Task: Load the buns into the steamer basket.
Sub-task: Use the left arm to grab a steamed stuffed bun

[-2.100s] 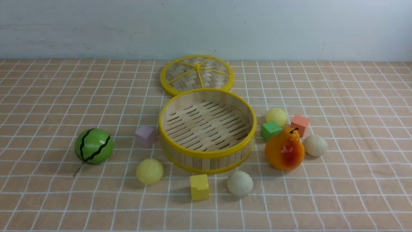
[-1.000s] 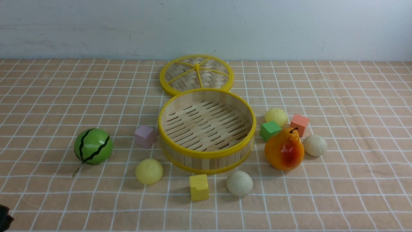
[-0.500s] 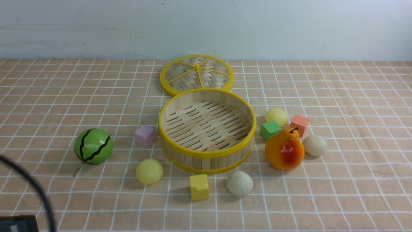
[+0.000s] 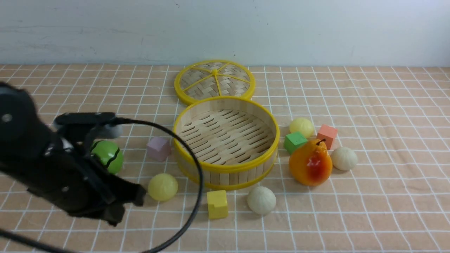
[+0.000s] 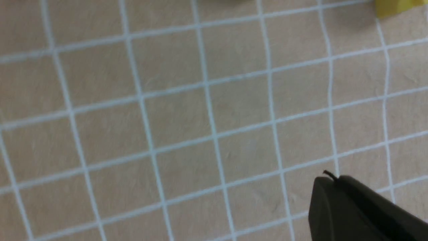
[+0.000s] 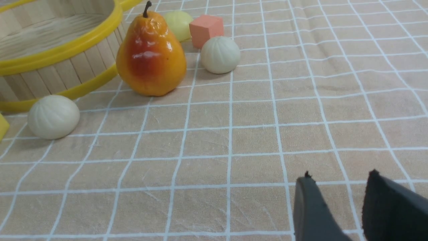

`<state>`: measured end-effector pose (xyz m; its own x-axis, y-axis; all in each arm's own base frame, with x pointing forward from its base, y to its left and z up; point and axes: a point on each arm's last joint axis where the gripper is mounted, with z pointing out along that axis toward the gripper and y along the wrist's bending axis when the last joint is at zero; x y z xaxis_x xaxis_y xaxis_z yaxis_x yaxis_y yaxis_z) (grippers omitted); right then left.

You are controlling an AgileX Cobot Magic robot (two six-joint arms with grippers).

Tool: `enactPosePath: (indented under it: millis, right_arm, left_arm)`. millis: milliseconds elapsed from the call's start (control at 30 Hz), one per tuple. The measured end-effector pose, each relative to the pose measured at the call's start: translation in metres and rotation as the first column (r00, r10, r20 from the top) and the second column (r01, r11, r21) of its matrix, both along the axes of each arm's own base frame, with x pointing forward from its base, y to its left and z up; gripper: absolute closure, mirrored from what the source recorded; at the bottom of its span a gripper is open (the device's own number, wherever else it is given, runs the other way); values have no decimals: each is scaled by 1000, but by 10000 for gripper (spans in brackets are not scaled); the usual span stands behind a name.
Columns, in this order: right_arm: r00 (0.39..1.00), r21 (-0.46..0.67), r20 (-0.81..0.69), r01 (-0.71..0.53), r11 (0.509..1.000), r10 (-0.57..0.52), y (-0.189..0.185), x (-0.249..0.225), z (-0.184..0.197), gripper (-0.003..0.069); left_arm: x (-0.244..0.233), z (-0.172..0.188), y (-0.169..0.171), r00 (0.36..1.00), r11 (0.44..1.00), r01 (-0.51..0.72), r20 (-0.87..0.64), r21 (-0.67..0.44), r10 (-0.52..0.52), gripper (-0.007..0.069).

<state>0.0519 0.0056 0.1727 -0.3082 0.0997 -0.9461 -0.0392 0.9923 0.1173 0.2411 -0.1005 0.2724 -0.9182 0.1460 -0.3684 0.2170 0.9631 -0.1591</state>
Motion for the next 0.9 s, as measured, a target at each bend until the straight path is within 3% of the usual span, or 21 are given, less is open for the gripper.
enactPosePath:
  millis: [233, 367, 433, 600, 900]
  right_arm:
    - [1000, 0, 0, 0, 1000, 0, 0, 0, 0, 419]
    - [1000, 0, 0, 0, 1000, 0, 0, 0, 0, 419]
    - [1000, 0, 0, 0, 1000, 0, 0, 0, 0, 419]
    - [1000, 0, 0, 0, 1000, 0, 0, 0, 0, 419]
    - [1000, 0, 0, 0, 1000, 0, 0, 0, 0, 419]
  left_arm:
    - [63, -18, -22, 996, 999, 20, 82, 41, -23, 622]
    - [80, -34, -29, 994, 996, 60, 85, 60, -65, 550]
    - [89, -47, -33, 992, 993, 95, 78, 73, -100, 466]
    - [97, -61, -37, 990, 991, 107, 82, 77, -113, 351]
    - [109, -85, -39, 988, 987, 118, 92, 106, -128, 337]
